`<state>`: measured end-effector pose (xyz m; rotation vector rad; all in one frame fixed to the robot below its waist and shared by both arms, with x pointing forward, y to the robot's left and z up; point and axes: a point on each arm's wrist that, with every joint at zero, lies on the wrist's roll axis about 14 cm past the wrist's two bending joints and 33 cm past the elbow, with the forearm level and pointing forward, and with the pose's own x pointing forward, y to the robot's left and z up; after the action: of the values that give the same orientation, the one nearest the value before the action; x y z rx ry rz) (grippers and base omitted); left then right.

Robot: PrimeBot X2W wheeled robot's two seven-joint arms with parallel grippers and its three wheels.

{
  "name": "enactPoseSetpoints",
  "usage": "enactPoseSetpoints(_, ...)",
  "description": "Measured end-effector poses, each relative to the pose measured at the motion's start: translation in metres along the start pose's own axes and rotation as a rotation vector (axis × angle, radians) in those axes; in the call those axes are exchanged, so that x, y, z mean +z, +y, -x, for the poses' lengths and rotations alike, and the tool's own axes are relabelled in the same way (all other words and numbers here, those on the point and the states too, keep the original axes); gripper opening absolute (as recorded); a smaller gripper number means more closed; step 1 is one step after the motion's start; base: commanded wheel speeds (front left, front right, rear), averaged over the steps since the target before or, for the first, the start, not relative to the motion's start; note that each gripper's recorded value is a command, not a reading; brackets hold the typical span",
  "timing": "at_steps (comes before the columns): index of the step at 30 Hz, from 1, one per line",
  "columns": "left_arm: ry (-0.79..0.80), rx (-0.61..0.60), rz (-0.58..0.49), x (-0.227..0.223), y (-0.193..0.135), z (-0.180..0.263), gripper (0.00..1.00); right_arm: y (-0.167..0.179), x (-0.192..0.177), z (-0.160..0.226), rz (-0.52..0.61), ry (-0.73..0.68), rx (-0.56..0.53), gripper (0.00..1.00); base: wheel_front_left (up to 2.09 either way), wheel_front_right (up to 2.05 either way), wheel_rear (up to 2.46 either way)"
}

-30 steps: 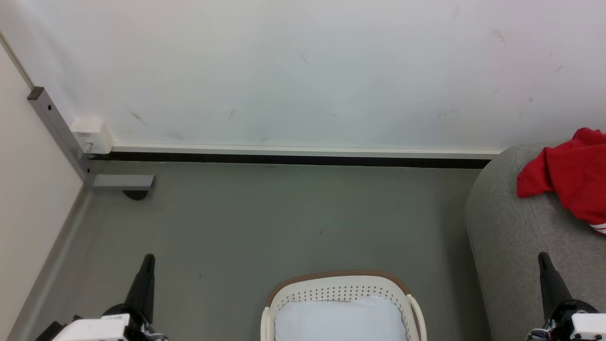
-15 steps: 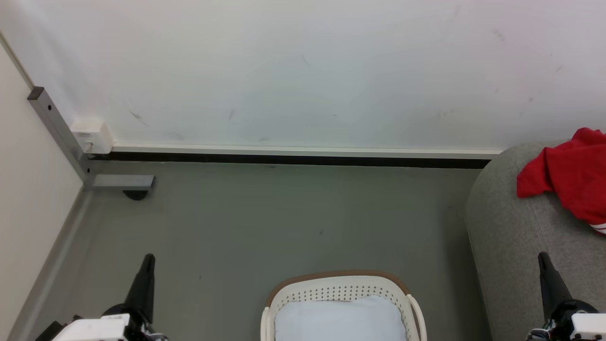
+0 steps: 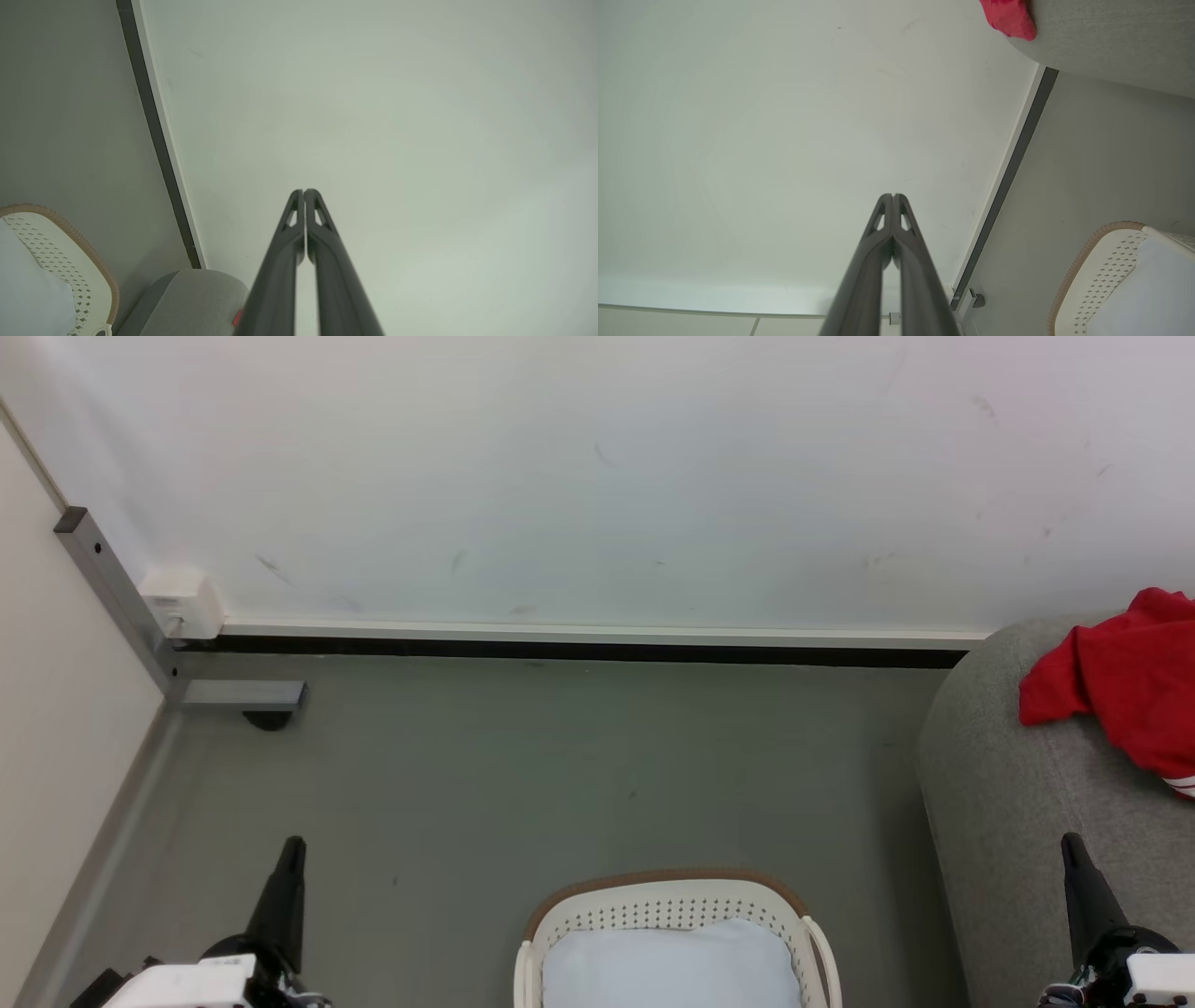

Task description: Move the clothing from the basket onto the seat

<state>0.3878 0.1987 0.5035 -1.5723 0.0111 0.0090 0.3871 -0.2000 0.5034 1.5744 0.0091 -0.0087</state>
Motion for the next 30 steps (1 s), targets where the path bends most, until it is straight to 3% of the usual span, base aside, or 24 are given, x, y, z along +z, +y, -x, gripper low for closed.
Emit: enactPoseSetpoints(30, 0.0, 0.0, 0.0, 0.0, 0.0, 0.0, 0.0, 0.0, 0.0, 0.0, 0.0, 0.0, 0.0, 0.0, 0.0, 0.0, 0.0)
